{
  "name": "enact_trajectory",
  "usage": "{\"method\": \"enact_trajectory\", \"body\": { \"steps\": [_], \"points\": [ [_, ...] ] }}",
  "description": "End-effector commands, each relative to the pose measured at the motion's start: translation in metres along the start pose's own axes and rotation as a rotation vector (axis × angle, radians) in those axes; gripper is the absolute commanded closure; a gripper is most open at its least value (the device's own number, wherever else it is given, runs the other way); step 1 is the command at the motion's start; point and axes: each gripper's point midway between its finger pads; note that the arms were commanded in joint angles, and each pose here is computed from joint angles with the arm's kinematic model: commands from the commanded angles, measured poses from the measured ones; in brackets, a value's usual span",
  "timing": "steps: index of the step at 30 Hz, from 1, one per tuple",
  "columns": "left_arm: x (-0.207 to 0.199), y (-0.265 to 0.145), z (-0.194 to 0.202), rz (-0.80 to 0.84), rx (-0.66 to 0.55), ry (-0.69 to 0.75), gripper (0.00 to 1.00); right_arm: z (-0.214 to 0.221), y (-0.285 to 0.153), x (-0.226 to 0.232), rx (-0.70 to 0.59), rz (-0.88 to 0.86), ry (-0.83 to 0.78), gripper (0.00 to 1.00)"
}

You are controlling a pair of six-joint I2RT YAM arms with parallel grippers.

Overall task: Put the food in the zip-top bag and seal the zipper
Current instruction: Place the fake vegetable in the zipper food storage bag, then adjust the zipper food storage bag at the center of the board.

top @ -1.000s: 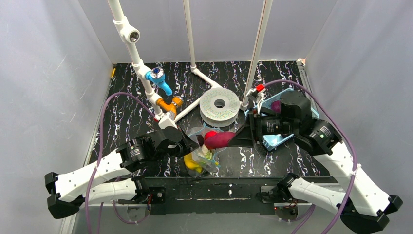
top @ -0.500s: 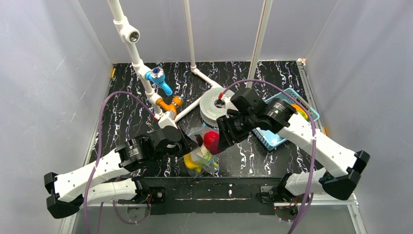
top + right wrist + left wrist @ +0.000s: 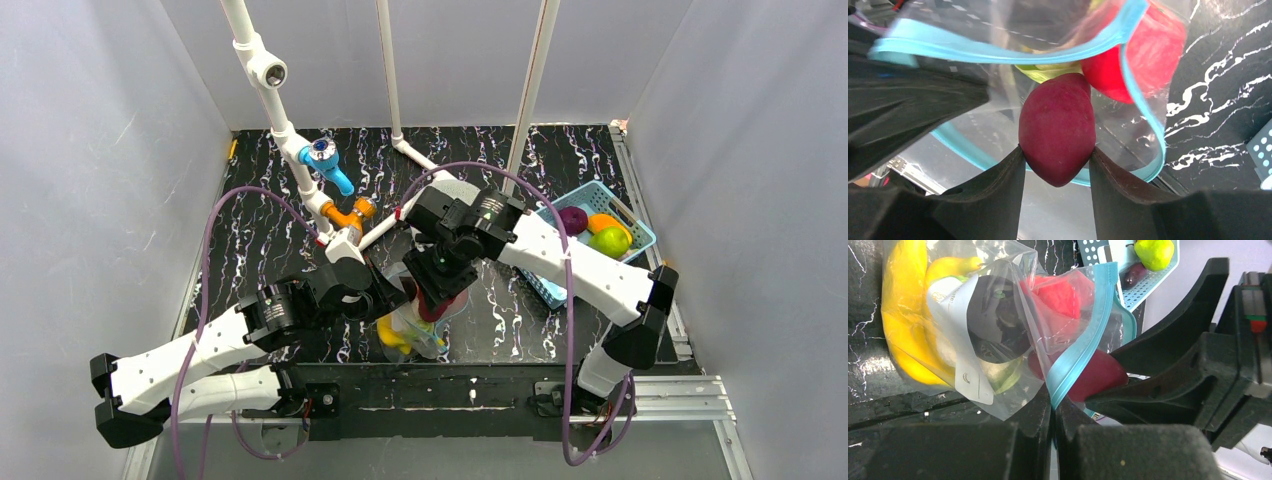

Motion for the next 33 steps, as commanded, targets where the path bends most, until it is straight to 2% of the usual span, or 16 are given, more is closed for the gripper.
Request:
{"method": "enact_trajectory", "body": {
  "steps": [1, 4, 9, 14, 21, 24, 27, 29, 33],
  "points": [
    [-0.009, -0.006, -0.007, 0.022, -0.02, -0.008, 1.0, -0.026, -0.033, 0.018, -0.15, -0.027, -0.061, 0.43],
    [-0.009, -0.007, -0.008, 0.026, -0.022, -0.013, 1.0, -0.034, -0.046, 0.026, -0.229, -0.07, -0.082, 0.29],
    [-0.008, -0.01, -0.009, 0.027, -0.027, -0.013, 1.0, -0.03, -0.051, 0.024, -0.254, -0.063, -0.09, 0.21],
    [-0.007, -0.011, -0.01, 0.029, -0.03, -0.015, 1.0, -0.026, -0.056, 0.014, -0.278, -0.011, -0.084, 0.21],
    [-0.009, -0.011, -0.008, 0.035, -0.017, -0.023, 1.0, -0.036, -0.079, 0.016, -0.437, -0.019, -0.084, 0.24],
    [-0.017, -0.016, -0.009, 0.063, -0.014, -0.026, 1.0, -0.034, -0.071, 0.014, -0.417, -0.014, -0.067, 0.32],
    [-0.021, -0.021, -0.014, 0.064, -0.028, -0.017, 1.0, -0.023, -0.067, -0.03, -0.382, 0.21, 0.027, 0.34],
    [-0.019, -0.022, -0.014, 0.06, -0.029, -0.015, 1.0, -0.011, -0.063, -0.05, -0.34, 0.292, 0.062, 0.34],
    [-0.016, -0.02, -0.012, 0.059, -0.024, -0.023, 1.0, 0.004, -0.038, -0.051, -0.295, 0.263, 0.065, 0.36]
  ]
}}
Point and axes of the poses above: each gripper's point midway between its finger pads, its own y axis out along the fingers, its own x axis along the line the jaws close on, z = x × y, and after that the axes turned 14 degrees about -y, right-handed
